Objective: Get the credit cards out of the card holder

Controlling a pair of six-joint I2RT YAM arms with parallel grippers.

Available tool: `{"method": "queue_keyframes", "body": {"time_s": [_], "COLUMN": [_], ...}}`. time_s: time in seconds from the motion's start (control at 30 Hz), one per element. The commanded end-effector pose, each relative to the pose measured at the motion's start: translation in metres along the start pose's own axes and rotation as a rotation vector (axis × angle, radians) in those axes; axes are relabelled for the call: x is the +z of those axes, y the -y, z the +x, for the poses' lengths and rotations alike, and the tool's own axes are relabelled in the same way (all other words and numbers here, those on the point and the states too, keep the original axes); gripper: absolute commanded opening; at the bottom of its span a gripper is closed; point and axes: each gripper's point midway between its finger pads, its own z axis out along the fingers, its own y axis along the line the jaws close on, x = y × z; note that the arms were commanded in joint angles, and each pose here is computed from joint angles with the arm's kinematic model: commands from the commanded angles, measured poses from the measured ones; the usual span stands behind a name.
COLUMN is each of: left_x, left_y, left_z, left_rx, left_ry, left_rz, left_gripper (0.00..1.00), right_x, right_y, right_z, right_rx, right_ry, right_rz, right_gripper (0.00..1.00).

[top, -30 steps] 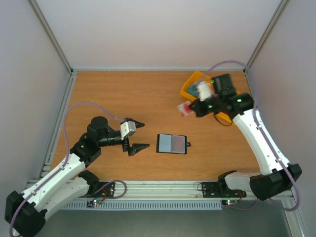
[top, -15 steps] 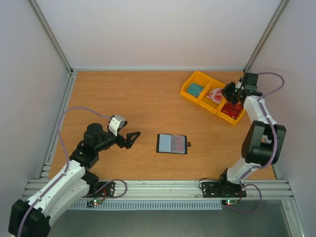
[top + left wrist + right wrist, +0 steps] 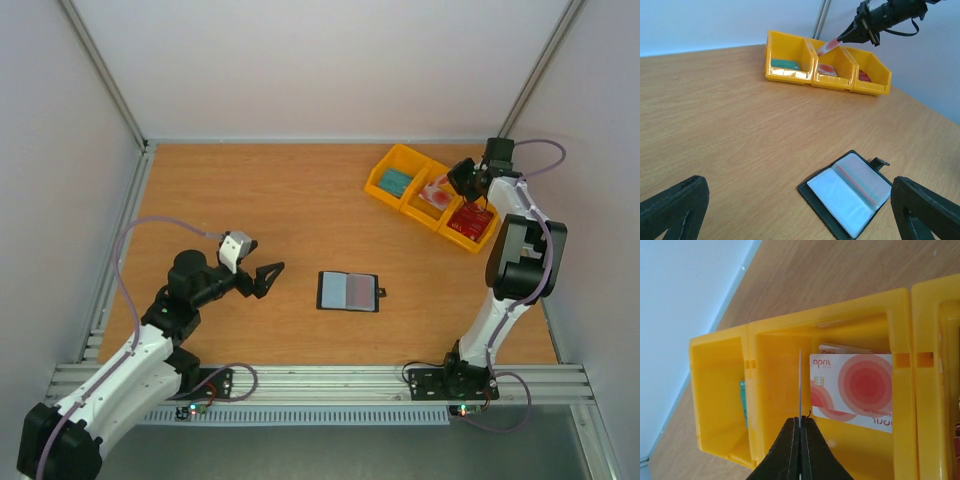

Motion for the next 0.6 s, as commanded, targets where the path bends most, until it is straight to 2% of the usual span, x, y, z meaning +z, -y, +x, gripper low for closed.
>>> {"method": "queue_keyframes", "body": {"time_s": [0.0, 0.37, 0.57], "left_x": [0.001, 0.001, 0.001], "left_y": [-0.002, -0.003, -0.003], "left_z": [-0.009, -0.008, -0.007], "left_rx": [0.017, 0.007, 0.005], "left_ry": [0.049, 0.041, 0.040], "left_rz": [-0.004, -0.009, -0.007], "left_gripper": [0.99, 0.99, 0.99], "right_x": [0.010, 0.029, 0.035], "right_y": [0.001, 0.017, 0.011], "right_z": [0.001, 0.005, 0.006], "right_rx": [-0.029, -0.033, -0.039], "right_ry": [-0.021, -0.058, -0.082], "right_rz": [0.037, 0.093, 0.062], "right_gripper": [0.01, 0.01, 0.02]}}
